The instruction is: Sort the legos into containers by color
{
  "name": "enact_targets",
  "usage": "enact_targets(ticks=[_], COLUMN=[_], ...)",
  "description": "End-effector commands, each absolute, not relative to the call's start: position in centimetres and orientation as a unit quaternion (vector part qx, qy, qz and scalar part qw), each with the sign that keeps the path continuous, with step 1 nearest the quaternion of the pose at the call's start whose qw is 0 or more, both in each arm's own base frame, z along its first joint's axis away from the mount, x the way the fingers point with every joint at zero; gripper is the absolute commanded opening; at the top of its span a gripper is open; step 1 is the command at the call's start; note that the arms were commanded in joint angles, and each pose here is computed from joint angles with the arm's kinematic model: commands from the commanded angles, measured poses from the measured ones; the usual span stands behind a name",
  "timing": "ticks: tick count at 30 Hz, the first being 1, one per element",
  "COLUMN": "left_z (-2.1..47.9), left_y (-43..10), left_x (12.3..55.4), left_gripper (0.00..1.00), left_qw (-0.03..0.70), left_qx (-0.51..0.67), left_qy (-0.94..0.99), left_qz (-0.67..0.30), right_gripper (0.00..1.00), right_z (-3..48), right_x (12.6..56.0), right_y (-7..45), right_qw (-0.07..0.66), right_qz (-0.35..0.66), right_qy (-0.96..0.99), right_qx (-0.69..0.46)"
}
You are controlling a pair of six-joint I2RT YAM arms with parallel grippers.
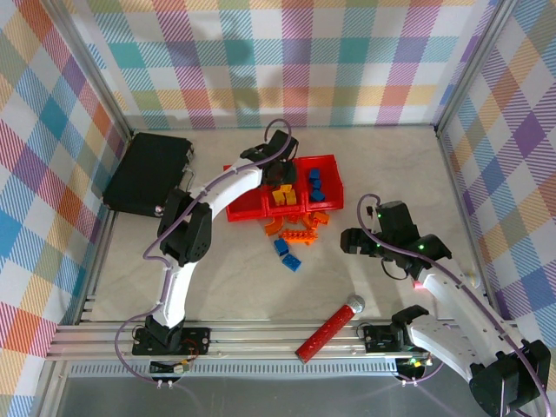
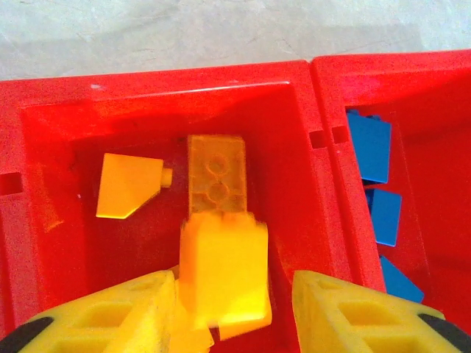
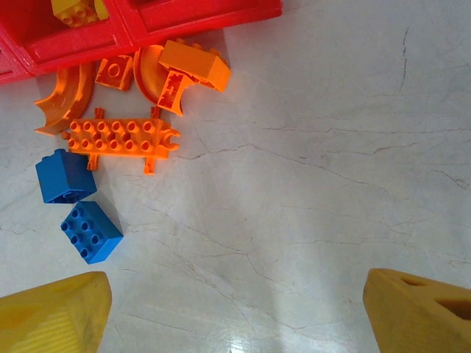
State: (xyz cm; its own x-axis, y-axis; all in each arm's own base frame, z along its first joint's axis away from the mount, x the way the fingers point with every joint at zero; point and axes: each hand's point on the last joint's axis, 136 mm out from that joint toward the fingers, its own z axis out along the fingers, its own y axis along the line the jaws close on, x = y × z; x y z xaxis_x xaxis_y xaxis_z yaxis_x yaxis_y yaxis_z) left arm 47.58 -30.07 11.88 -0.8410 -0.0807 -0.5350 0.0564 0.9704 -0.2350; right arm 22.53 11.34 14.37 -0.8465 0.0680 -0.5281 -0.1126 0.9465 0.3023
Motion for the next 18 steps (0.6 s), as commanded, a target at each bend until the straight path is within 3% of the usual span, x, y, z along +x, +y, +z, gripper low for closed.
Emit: enact_targets(ticks=[1,10,18], left_z=[11.9,15.9,23.1], left_y=[-30.6,-30.7,-28.4], left_x=[48.2,47.5,43.8], left_gripper=[0.49,0.56,0.72], left_qw=[0.285,0.32,0.392], left_qx=[0.0,0.01,0.025], left_qy=[0.949,0.933,0.897], left_qz=[-0.132,-0.167,-0.201], right_gripper=[0.89,0.89,0.88], right_z=[13.9,14.3,14.6], right_x=[22.2,22.0,21.7], right_y=[11.1,11.5,13.9], right_qw=[0.269,0.271,0.245], right_qz=[0.162,0.177,0.232], right_qy=[0.949,0.946,0.941], right_qx=[-0.008,-0.01,-0.041])
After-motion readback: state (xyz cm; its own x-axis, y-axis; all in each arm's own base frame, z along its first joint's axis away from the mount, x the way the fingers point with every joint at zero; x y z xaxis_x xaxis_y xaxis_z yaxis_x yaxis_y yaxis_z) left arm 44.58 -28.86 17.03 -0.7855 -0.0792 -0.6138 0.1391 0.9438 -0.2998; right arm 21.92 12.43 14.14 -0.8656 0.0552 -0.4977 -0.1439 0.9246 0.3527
